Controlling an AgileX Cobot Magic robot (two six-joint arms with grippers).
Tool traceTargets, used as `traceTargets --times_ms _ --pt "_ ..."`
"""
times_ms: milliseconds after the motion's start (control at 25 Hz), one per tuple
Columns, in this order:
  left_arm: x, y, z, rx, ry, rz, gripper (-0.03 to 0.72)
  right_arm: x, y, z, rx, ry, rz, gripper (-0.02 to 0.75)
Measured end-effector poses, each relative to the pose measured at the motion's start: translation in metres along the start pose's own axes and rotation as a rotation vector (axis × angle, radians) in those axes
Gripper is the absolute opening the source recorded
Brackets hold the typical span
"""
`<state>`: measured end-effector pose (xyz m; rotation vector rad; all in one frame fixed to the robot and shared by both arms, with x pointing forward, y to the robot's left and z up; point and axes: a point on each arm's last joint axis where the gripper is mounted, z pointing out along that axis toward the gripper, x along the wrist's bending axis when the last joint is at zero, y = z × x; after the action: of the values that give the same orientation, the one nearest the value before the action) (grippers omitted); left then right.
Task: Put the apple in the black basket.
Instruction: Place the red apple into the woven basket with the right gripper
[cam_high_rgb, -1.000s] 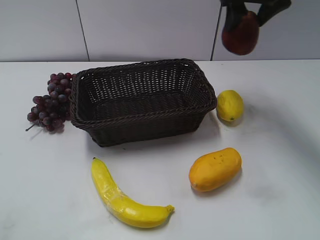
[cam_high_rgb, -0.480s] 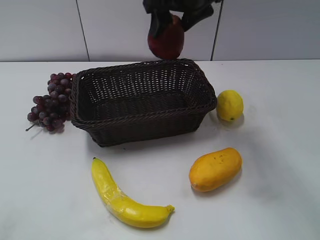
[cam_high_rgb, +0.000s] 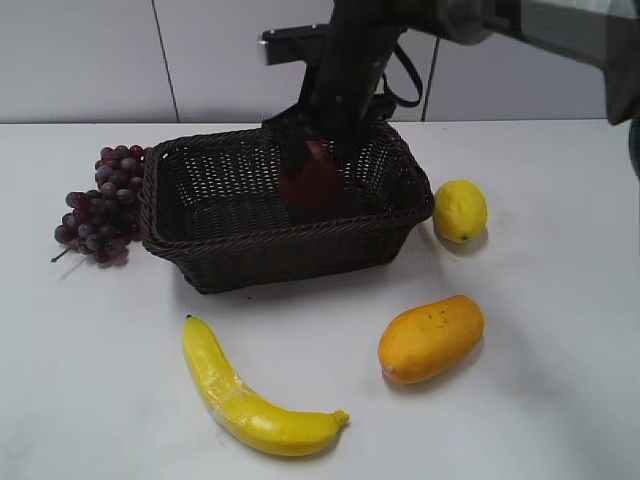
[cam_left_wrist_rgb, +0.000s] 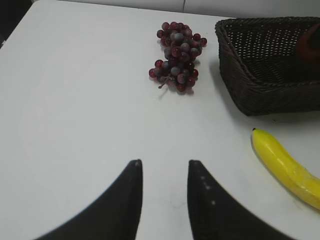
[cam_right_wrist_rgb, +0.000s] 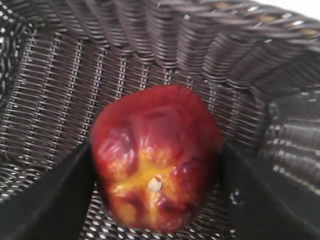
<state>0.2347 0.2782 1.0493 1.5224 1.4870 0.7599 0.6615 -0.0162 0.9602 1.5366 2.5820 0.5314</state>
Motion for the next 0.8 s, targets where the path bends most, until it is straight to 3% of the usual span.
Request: traceTargets --times_ms 480,600,800 --pt "0.0000 0.0000 0.0000 0.000 0.000 0.000 0.235 0.0006 -0.0018 0.0078 0.013 0.009 -0.017 0.554" --pt "0.0000 0.0000 0.0000 0.000 0.000 0.000 0.235 0.0008 -0.0017 0.0075 0.014 0.011 -0.022 0.639" --pt "0.0000 0.0000 0.0000 0.000 0.000 0.000 0.235 0.0022 0.0031 -0.0021 0.011 0.014 -0.022 0.650"
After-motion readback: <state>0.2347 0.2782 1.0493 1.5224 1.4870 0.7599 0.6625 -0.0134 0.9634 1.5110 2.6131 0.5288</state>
